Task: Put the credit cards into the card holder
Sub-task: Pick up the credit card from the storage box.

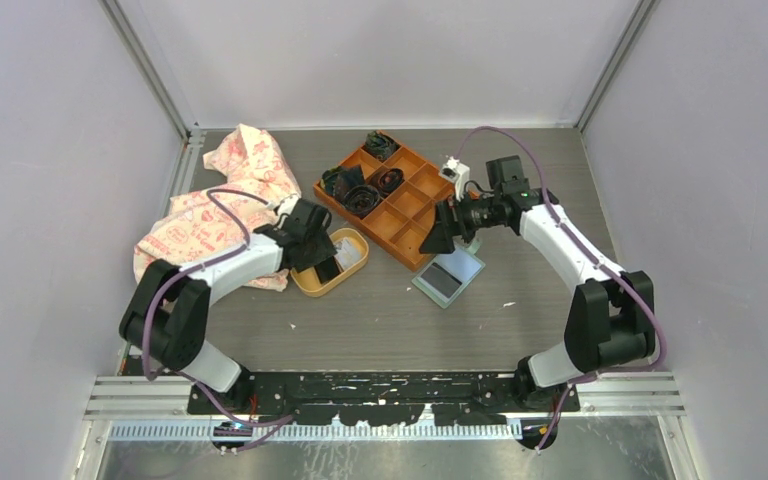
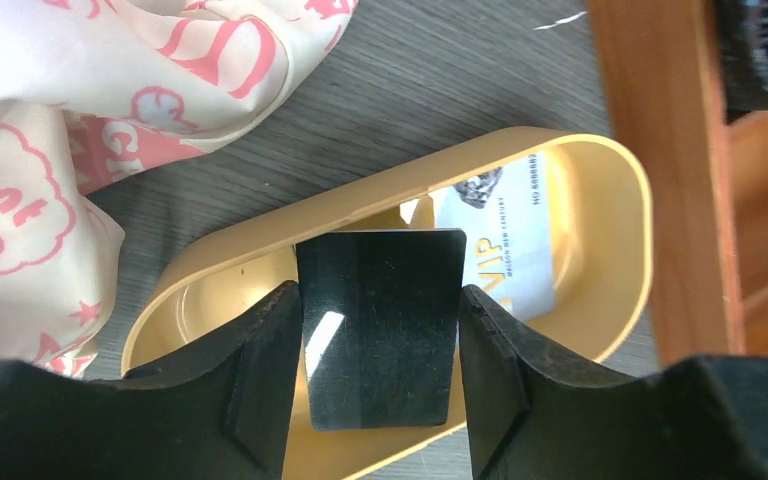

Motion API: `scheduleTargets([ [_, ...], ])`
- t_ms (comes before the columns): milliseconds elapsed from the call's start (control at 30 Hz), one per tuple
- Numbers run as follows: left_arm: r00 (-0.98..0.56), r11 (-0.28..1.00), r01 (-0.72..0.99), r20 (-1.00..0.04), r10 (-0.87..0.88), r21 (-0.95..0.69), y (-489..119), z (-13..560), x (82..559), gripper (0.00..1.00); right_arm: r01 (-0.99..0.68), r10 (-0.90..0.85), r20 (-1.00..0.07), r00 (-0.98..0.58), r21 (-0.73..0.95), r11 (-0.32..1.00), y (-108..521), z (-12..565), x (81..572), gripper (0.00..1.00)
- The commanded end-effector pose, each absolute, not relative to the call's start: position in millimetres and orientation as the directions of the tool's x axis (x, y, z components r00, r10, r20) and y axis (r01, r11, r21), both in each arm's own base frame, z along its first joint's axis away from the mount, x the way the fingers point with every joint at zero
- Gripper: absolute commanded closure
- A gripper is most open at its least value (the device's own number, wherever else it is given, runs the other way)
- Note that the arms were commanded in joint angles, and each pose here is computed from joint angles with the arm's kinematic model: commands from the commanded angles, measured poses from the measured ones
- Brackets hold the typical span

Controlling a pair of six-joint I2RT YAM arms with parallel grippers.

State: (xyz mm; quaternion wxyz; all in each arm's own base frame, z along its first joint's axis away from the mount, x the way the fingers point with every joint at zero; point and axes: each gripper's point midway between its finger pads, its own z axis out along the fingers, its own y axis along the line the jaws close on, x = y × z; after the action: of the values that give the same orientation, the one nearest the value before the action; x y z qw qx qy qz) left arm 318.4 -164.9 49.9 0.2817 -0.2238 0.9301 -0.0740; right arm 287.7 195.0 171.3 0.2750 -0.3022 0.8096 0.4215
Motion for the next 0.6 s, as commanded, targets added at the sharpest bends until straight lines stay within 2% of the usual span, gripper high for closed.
scheduleTargets([
  [0,-0.649,0.826,-0.306,-0.531,-0.545,-0.473,-180.5,86.4,339.8,0.68,-0.783,-0.294,-0.740,-0.605,0.486,0.389,228.6,178.5,286.0,0.01],
  [167,-0.637,0.791,-0.301,-0.505,-0.582,-0.532,-178.8,87.4,339.0,0.69,-0.807,-0.299,-0.758,-0.580,0.487,0.334,279.3,173.9,292.6,0.03],
  [333,-0.620,0.758,-0.321,-0.479,-0.621,-0.568,-172.0,85.3,338.0,0.69,-0.826,-0.335,-0.757,-0.560,0.485,0.285,337.5,168.1,300.2,0.11],
  [467,-0.601,0.726,-0.319,-0.462,-0.652,-0.610,-166.7,86.0,337.3,0.70,-0.806,-0.341,-0.733,-0.589,0.508,0.302,367.3,158.3,314.4,0.18],
  [567,-0.593,0.699,-0.309,-0.444,-0.672,-0.645,-165.1,88.5,337.8,0.70,-0.793,-0.333,-0.722,-0.607,0.517,0.323,377.1,148.0,327.0,0.20],
])
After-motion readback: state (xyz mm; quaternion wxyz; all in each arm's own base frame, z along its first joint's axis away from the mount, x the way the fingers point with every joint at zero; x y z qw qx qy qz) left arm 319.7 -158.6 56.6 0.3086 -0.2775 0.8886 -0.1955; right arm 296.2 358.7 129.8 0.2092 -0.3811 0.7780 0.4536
